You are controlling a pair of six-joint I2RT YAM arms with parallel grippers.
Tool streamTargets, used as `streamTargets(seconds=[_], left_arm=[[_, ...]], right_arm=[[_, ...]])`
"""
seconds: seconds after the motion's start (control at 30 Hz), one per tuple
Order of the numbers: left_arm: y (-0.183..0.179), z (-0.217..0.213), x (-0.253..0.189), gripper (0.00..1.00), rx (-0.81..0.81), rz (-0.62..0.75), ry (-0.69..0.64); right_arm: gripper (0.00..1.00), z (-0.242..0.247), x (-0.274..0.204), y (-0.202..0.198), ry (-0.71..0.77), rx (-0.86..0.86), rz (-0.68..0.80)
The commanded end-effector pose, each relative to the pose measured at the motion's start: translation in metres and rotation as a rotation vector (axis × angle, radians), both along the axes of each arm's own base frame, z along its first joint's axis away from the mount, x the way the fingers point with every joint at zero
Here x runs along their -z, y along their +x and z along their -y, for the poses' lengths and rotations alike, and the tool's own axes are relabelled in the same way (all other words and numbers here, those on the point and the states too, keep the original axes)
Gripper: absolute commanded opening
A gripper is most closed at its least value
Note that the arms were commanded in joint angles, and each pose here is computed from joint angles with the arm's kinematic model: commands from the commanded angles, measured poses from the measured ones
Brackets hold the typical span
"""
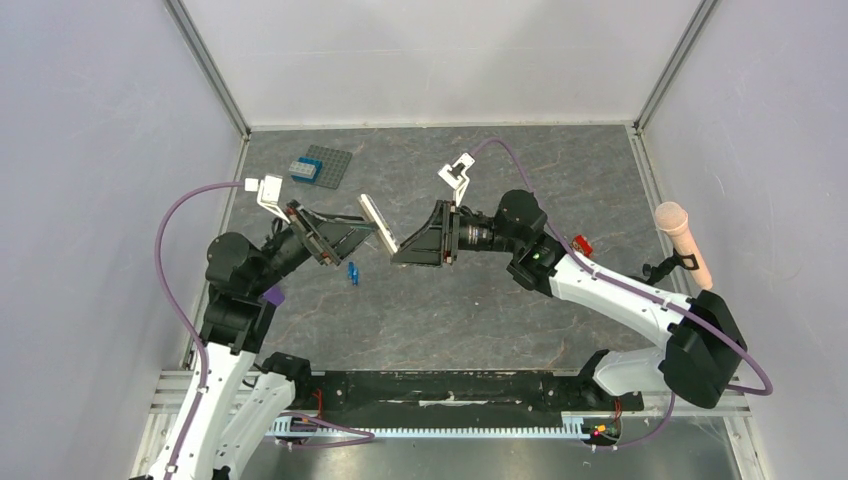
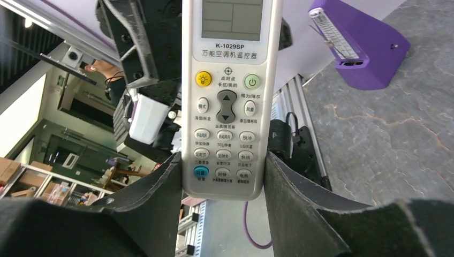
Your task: Load the batteries into the remote control
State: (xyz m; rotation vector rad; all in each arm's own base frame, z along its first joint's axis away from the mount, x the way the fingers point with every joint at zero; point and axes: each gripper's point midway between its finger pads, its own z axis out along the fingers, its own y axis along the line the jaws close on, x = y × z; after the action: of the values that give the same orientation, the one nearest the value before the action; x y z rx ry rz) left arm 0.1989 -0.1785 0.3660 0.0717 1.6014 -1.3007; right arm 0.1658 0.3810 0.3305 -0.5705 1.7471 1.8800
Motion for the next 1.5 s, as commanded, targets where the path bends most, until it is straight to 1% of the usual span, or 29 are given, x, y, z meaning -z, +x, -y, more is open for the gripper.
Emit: streamTargets(seconds=[0.0,0.27,0.37,0.47,0.5,0.6,0.67,0.7,0.73,0.77,0.83,0.9,0.93,1.03,1.17,1.37,1.4,1.47], left_arm=[[-0.007,0.005,-0.017,0.90,0.055,0.032,-0.080],[-0.010,0.013,-0.023,0.89,0.146,0.007,-0.234],[-0.011,0.014,-0.027,0.89,0.161,0.011,-0.262],[-0.012,0.015,-0.027,0.88,0.166,0.014,-0.261],[-0.012,0.015,-0.026,0.83,0.166,0.016,-0.257],[-0.009,0.015,-0.019,0.56,0.152,-0.006,-0.229],[-0.007,0.015,-0.014,0.27,0.142,-0.021,-0.217],[-0.005,0.015,-0.012,0.16,0.133,-0.030,-0.215],[-0.004,0.014,-0.010,0.06,0.124,-0.042,-0.212],[-0.002,0.013,-0.010,0.02,0.109,-0.050,-0.210],[0.005,0.010,-0.003,0.02,0.061,-0.098,-0.193],[0.015,0.003,0.009,0.02,-0.019,-0.174,-0.162],[0.022,-0.002,0.018,0.02,-0.080,-0.231,-0.142],[0.033,-0.020,0.037,0.02,-0.237,-0.381,-0.107],[0.039,-0.033,0.061,0.02,-0.350,-0.553,-0.097],[0.043,-0.035,0.081,0.02,-0.389,-0.666,-0.108],[0.043,-0.035,0.083,0.02,-0.396,-0.676,-0.115],[0.043,-0.036,0.085,0.02,-0.408,-0.692,-0.134]], right_arm=[[0.25,0.005,-0.052,-0.019,0.137,-0.067,0.063],[0.25,-0.001,-0.058,-0.029,0.191,-0.124,0.016],[0.25,-0.005,-0.054,-0.029,0.179,-0.126,0.001],[0.25,-0.011,-0.046,-0.026,0.152,-0.120,-0.017],[0.25,-0.013,-0.044,-0.025,0.142,-0.116,-0.025],[0.25,-0.016,-0.037,-0.020,0.125,-0.097,-0.039],[0.26,-0.019,-0.033,-0.014,0.099,-0.070,-0.034],[0.26,-0.021,-0.028,-0.010,0.074,-0.052,-0.034],[0.31,-0.023,-0.024,-0.006,0.048,-0.036,-0.032],[0.39,-0.024,-0.021,-0.002,0.027,-0.014,-0.017],[0.70,-0.025,-0.016,0.007,-0.011,0.029,0.016],[0.94,-0.023,-0.010,0.017,-0.052,0.094,0.057],[0.98,-0.020,-0.010,0.022,-0.065,0.133,0.081],[0.98,-0.013,-0.008,0.033,-0.096,0.229,0.164],[0.98,-0.013,0.005,0.045,-0.196,0.341,0.249],[0.98,-0.027,0.011,0.039,-0.241,0.399,0.315],[0.96,-0.031,0.016,0.039,-0.255,0.395,0.310],[0.90,-0.037,0.023,0.039,-0.282,0.393,0.296]])
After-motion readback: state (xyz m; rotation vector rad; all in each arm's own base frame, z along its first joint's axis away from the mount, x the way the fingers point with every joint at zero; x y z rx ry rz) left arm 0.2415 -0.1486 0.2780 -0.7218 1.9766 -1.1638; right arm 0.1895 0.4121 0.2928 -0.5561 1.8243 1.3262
